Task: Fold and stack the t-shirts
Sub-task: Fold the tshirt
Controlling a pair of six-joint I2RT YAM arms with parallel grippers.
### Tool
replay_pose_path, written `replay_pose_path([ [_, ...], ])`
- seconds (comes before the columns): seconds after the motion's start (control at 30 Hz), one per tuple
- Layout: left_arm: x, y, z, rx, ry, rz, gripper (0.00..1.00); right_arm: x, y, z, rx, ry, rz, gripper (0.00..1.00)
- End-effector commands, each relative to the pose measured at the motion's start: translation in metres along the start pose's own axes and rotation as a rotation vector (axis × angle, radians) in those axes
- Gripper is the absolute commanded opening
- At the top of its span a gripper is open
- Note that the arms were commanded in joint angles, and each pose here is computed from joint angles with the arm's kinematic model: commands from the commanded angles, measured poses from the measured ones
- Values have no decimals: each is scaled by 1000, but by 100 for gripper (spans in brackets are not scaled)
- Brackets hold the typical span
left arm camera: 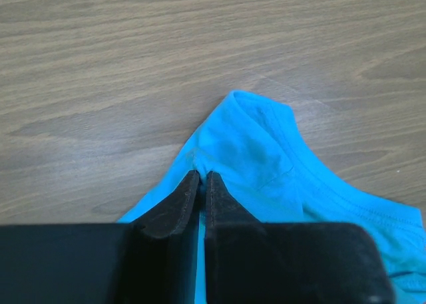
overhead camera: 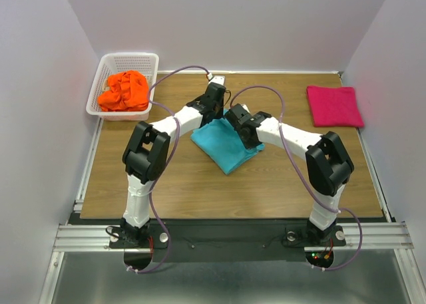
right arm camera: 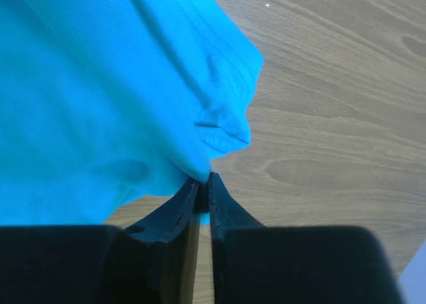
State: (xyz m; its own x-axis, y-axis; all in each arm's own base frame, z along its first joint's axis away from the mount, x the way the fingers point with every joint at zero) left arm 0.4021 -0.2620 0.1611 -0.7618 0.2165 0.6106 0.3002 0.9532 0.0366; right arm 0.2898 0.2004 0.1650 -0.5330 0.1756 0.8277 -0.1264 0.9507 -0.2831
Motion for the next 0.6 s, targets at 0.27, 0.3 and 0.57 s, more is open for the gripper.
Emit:
replay_pose_path([
  [0.27,67,19,-57,76,-230,-56,83,35,-14,-33,-184,-160,42,47],
  [0.3,71,22,-52,78,-224,-67,83,38,-11,-34,-185,-155,-14,47],
  [0.57,84,28,-18,71,-182,-48,78,27,9,-36,-179,-185,-259,38],
])
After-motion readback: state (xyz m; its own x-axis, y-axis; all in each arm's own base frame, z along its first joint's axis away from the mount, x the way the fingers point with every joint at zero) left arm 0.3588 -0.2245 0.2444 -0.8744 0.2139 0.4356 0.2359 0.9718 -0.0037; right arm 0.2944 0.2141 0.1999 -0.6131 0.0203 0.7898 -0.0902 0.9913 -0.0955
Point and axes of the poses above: each gripper's point midway between its finger pads, its own x axis back along the fingers, its own y axis along the line the jaws close on, z = x × y, the point moved 10 cm from there along x, back along the fingers, and after that the axes turned 11 degrees about -x, right-handed, at the moved point
